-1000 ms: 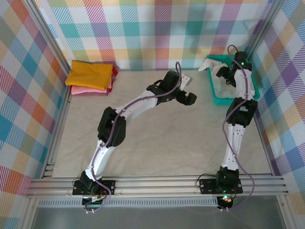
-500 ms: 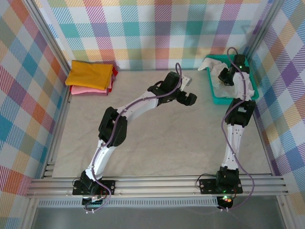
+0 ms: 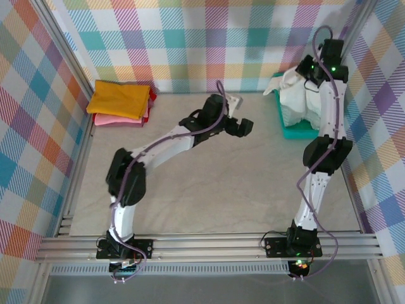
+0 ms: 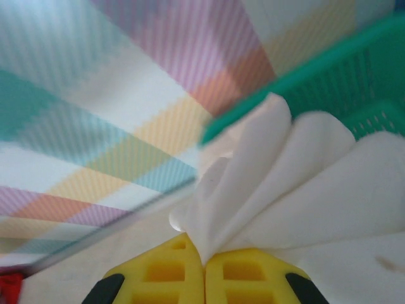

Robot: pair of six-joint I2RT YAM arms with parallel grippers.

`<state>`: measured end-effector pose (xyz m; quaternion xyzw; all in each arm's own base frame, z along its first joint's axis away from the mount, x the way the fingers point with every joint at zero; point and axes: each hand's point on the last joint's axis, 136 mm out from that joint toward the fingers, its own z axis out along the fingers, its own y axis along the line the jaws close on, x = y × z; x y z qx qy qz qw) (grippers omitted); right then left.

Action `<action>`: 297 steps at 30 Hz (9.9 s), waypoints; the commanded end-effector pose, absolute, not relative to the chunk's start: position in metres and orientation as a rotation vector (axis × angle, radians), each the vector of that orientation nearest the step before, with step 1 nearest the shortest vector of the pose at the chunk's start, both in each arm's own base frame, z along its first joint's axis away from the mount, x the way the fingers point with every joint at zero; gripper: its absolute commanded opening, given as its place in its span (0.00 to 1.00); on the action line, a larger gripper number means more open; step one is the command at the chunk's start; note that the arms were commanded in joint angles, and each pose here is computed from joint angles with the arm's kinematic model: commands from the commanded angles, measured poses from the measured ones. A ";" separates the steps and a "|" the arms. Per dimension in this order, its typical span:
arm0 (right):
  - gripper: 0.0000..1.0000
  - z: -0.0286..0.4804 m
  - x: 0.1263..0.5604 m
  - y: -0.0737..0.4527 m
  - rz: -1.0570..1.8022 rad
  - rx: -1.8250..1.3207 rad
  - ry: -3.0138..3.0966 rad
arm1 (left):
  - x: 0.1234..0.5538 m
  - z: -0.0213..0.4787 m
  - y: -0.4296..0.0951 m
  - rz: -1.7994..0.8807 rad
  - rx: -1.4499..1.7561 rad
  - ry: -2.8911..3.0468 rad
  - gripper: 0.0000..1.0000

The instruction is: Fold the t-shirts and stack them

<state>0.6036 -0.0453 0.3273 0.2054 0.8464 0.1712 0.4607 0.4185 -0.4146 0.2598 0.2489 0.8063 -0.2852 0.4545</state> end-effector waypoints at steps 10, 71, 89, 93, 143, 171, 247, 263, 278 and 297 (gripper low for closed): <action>0.00 0.569 0.466 0.072 0.338 0.040 1.638 | 0.382 0.374 -0.344 -0.600 0.503 1.727 1.00; 0.15 0.044 0.331 0.312 -0.079 -0.814 2.579 | 0.399 0.078 -0.155 -0.530 -0.102 2.289 0.66; 0.00 0.183 0.367 0.228 0.176 -0.364 2.425 | 0.428 0.068 -0.210 -0.605 0.019 2.336 0.71; 0.00 0.200 0.370 0.189 0.121 -0.250 2.405 | 0.439 0.053 -0.223 -0.591 0.030 2.362 0.64; 0.04 0.329 0.241 0.234 0.878 -0.738 1.960 | 0.354 0.258 -0.026 0.048 -0.266 1.990 0.00; 0.53 0.148 0.344 0.099 0.380 0.255 2.586 | 0.389 0.207 -0.063 -0.047 -0.110 2.273 0.75; 0.00 0.081 0.377 0.048 0.427 0.637 2.534 | 0.382 0.104 -0.108 -0.381 -0.134 2.529 0.00; 0.00 0.226 0.355 0.052 0.508 0.410 2.213 | 0.312 0.102 -0.130 -0.455 -0.049 2.554 0.00; 0.00 0.331 0.326 0.066 0.571 0.159 1.974 | 0.429 0.139 -0.163 -0.416 0.247 2.374 0.87; 0.00 0.281 0.324 0.048 0.467 0.268 2.056 | 0.472 0.028 -0.162 0.070 0.278 2.886 0.90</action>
